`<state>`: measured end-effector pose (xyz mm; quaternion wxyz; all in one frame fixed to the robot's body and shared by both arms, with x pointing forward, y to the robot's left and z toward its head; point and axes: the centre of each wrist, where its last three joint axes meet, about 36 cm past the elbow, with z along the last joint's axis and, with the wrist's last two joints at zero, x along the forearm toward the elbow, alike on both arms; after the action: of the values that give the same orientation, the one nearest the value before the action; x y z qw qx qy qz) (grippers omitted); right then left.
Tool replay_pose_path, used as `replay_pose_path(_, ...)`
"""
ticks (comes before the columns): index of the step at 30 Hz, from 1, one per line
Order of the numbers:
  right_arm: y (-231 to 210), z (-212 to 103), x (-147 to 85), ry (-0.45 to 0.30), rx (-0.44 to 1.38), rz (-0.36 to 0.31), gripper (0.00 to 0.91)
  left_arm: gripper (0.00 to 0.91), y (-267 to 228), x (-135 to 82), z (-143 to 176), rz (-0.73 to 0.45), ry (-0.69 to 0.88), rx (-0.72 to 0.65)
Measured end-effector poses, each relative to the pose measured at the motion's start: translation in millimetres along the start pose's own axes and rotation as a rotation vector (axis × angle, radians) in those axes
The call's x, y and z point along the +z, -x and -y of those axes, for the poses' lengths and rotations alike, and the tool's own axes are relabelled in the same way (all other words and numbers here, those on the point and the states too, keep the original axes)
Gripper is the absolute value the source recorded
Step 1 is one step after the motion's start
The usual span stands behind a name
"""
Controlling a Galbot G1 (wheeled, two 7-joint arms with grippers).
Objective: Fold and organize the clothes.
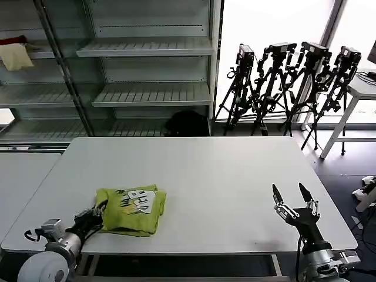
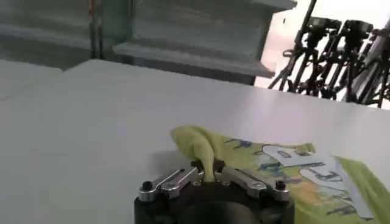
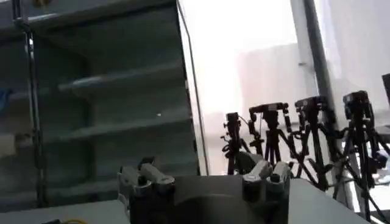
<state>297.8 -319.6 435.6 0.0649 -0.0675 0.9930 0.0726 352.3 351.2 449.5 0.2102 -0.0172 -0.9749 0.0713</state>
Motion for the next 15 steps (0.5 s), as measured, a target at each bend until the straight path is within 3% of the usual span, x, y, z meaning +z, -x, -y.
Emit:
replay_pose_path(8,3,-1,-1,-0.001,-0.008,0.006,0.907,0.0,0,-36,-43,0.097,0.083,-0.088)
replay_pose_path(15,4,-2,-1,-0.001,-0.011,0.006,0.907,0.0,-13,-110,-85,0.235,0.239,-0.151)
